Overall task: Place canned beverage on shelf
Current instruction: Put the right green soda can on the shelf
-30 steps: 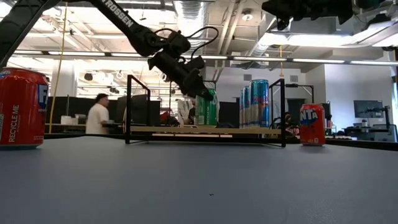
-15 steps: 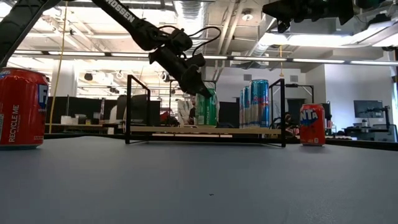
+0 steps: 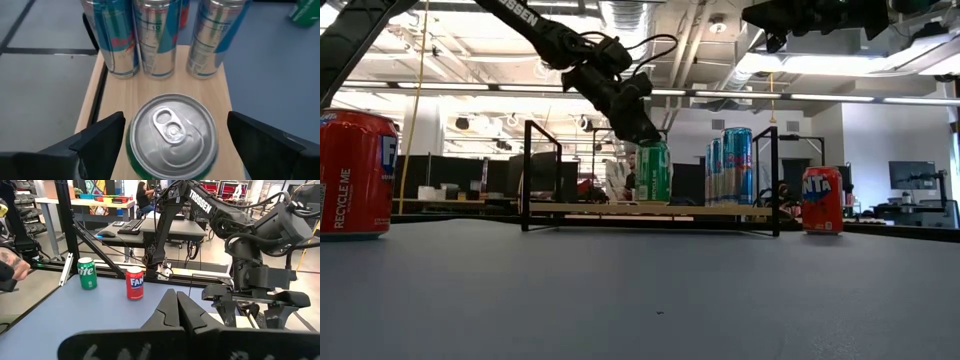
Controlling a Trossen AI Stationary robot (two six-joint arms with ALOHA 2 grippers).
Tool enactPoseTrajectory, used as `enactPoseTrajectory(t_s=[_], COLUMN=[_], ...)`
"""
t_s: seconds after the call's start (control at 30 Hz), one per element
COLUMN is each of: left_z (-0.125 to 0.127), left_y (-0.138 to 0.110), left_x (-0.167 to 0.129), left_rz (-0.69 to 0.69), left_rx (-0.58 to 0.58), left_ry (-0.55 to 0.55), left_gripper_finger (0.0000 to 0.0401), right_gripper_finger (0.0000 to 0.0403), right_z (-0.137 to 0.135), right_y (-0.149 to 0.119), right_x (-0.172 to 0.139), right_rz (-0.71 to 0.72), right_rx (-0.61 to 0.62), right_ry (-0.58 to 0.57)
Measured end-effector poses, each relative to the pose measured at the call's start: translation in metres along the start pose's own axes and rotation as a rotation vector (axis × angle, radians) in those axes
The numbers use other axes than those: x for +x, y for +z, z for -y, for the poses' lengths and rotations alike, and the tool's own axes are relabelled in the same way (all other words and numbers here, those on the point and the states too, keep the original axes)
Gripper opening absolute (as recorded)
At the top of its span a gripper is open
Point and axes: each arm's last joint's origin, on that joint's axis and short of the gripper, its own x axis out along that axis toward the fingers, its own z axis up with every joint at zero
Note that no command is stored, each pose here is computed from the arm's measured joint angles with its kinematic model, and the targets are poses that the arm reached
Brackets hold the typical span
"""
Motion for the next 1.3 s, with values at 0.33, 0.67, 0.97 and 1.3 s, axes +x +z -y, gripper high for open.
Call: enactPoseTrajectory(t_s=[0.33, 0.67, 0.97, 1.3], left_z=[0.002, 0.003, 0.003, 0.01], left_y=[0.018, 0.023, 0.027, 0.053], left_x=[-0.011, -0.014, -0.018, -0.07], left_rz=[-0.013, -0.002, 0.009, 0.022], left_rx=[0.017, 0.015, 0.025, -0.003], left_ry=[-0.019, -0.048, -0.032, 0.257], left_gripper_finger=[0.0339, 0.0339, 0.0339, 0.0339], right_gripper_finger=[0.0, 0.0, 0.0, 0.0], right_z=[0.0, 0.0, 0.0, 0.011], right_y=[0.0, 0.0, 0.0, -0.004], right_x=[0.0, 0.0, 0.0, 0.017], right_rz=[0.0, 0.0, -0.001, -0.015], right_rx=[-0.005, -0.007, -0.006, 0.122], right_ry=[0.0, 0.0, 0.001, -0.062])
